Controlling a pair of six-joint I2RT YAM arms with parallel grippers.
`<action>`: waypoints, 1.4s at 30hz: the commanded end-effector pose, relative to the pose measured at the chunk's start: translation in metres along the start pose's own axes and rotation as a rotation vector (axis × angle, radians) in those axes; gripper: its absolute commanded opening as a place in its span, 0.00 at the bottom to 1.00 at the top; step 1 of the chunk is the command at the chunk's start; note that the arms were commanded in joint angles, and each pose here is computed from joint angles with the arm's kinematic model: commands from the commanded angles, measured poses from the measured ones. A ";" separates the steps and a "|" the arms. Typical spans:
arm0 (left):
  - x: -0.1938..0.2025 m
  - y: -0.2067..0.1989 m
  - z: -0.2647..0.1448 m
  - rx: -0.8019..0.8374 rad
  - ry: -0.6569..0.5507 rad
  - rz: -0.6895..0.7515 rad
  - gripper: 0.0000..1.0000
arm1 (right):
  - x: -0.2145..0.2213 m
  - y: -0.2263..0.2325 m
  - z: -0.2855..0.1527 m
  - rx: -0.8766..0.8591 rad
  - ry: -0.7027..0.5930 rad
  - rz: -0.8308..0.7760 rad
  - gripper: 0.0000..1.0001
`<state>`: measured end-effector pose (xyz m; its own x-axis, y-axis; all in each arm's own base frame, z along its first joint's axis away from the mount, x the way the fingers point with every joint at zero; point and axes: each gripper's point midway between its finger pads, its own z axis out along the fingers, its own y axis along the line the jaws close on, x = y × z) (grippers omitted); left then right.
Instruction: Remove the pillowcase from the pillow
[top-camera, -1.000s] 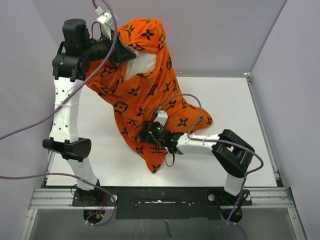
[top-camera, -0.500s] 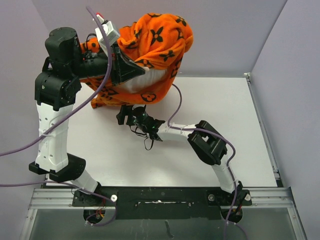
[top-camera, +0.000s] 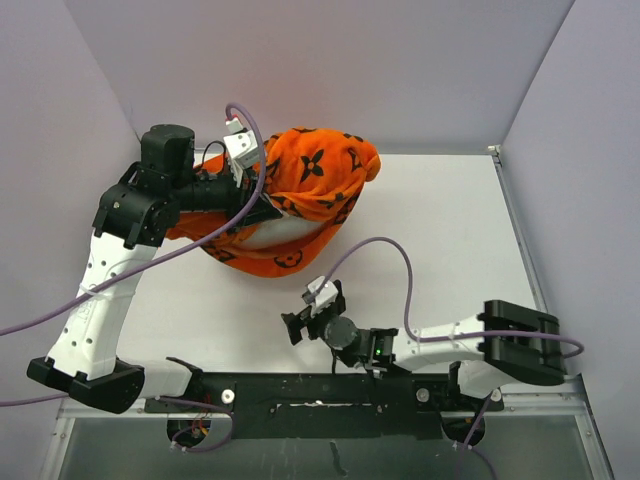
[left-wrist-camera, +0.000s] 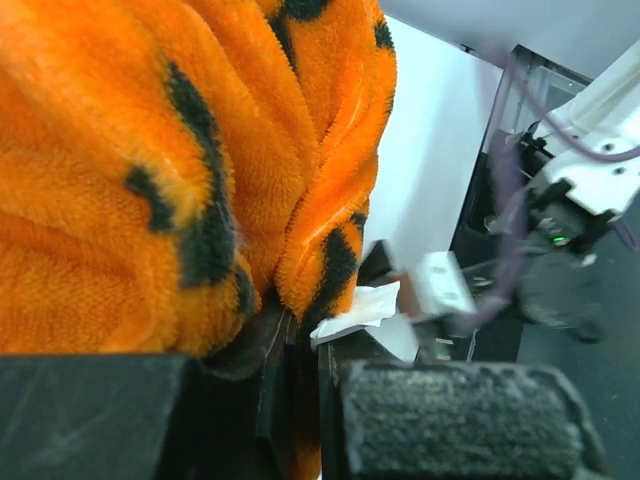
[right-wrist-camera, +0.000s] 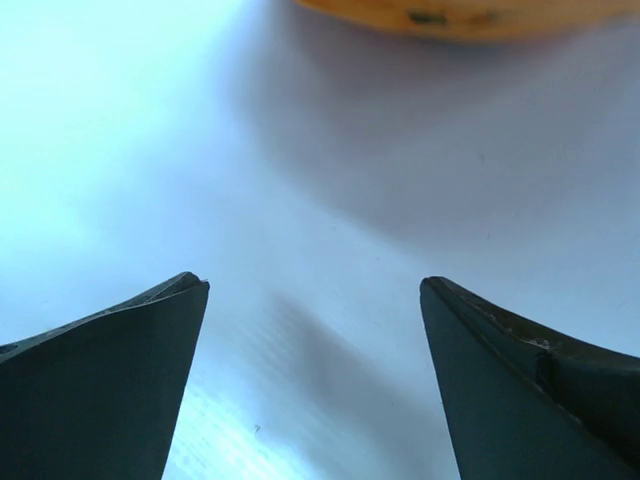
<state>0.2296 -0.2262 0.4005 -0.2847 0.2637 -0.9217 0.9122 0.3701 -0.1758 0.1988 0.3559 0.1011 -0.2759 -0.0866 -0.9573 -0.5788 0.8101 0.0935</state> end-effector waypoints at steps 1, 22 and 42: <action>-0.037 0.006 -0.013 -0.062 -0.117 0.129 0.00 | -0.116 0.002 -0.059 0.072 -0.356 -0.113 0.92; -0.042 0.003 -0.013 -0.060 -0.116 0.073 0.00 | -0.273 0.030 -0.068 -0.146 -0.514 -0.769 0.88; -0.057 0.006 -0.018 -0.096 -0.124 0.018 0.00 | -0.279 0.014 -0.049 -0.150 -0.456 -0.783 0.83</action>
<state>0.2512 -0.2224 0.4233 -0.3016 0.2211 -0.9274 0.8670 0.4684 -0.1703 0.2095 0.3662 0.3457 0.5311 -0.3501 -0.7716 -0.6202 0.4598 -0.6355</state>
